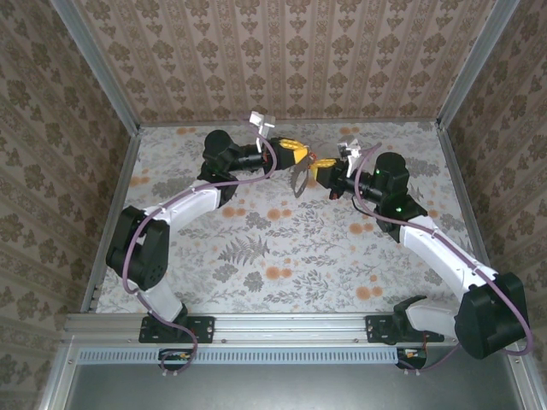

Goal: Put the keys on the keyring

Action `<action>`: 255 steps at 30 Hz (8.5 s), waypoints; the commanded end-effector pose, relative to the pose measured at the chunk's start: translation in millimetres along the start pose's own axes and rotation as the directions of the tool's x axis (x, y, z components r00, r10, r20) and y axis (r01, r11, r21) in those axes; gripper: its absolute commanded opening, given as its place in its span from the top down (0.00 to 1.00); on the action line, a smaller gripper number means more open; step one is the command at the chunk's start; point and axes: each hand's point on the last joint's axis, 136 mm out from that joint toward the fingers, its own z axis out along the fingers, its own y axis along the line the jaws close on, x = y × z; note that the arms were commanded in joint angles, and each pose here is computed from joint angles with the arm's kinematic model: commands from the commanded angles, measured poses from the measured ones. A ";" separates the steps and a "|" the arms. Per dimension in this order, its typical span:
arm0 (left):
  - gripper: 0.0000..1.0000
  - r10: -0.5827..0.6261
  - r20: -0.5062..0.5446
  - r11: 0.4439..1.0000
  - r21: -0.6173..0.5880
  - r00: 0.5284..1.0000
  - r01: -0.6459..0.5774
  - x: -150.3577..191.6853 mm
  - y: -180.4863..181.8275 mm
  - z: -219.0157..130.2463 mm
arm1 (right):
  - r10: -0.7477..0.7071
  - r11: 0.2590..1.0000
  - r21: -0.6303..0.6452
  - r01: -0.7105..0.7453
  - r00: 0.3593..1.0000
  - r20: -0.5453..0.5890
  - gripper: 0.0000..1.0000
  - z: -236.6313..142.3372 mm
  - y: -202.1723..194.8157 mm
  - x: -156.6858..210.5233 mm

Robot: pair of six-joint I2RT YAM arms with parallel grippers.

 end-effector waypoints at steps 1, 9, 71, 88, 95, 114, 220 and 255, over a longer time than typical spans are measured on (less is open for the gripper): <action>1.00 0.017 0.028 1.000 0.015 0.999 -0.018 -2.7 -2.5 1.9 | -0.039 0.999 -0.032 0.041 0.998 0.052 1.00 -5.6 13.0 -18.3; 1.00 0.015 0.049 1.000 0.012 0.999 -0.016 -6.4 -3.0 1.5 | -0.023 0.995 -0.096 0.031 0.996 0.083 1.00 -12.7 27.6 -19.6; 1.00 -0.019 0.086 0.999 0.041 0.996 0.015 -6.0 -0.2 9.0 | 0.032 0.995 -0.097 -0.024 0.996 0.078 1.00 -7.1 19.8 -3.9; 1.00 -0.020 0.085 0.999 0.041 0.996 0.016 -5.7 -0.1 9.0 | 0.033 0.995 -0.097 -0.025 0.997 0.077 1.00 -7.1 19.7 -3.7; 1.00 -0.021 0.085 0.999 0.041 0.996 0.018 -5.7 0.3 9.2 | 0.031 0.995 -0.097 -0.023 0.996 0.078 1.00 -7.1 19.9 -3.9; 1.00 -0.025 0.084 0.999 0.038 0.996 0.021 -3.5 2.5 9.4 | 0.030 0.995 -0.099 -0.023 0.997 0.076 1.00 -6.6 19.7 -3.6; 1.00 -0.007 0.006 0.997 -0.077 1.000 0.007 6.3 16.9 10.3 | 0.078 0.994 -0.069 -0.078 0.997 -0.016 1.00 2.4 7.5 33.4; 1.00 -0.013 -0.036 0.993 -0.115 0.999 0.009 13.6 31.0 8.7 | 0.076 0.994 0.083 -0.075 0.997 -0.006 0.49 -20.3 -14.1 31.1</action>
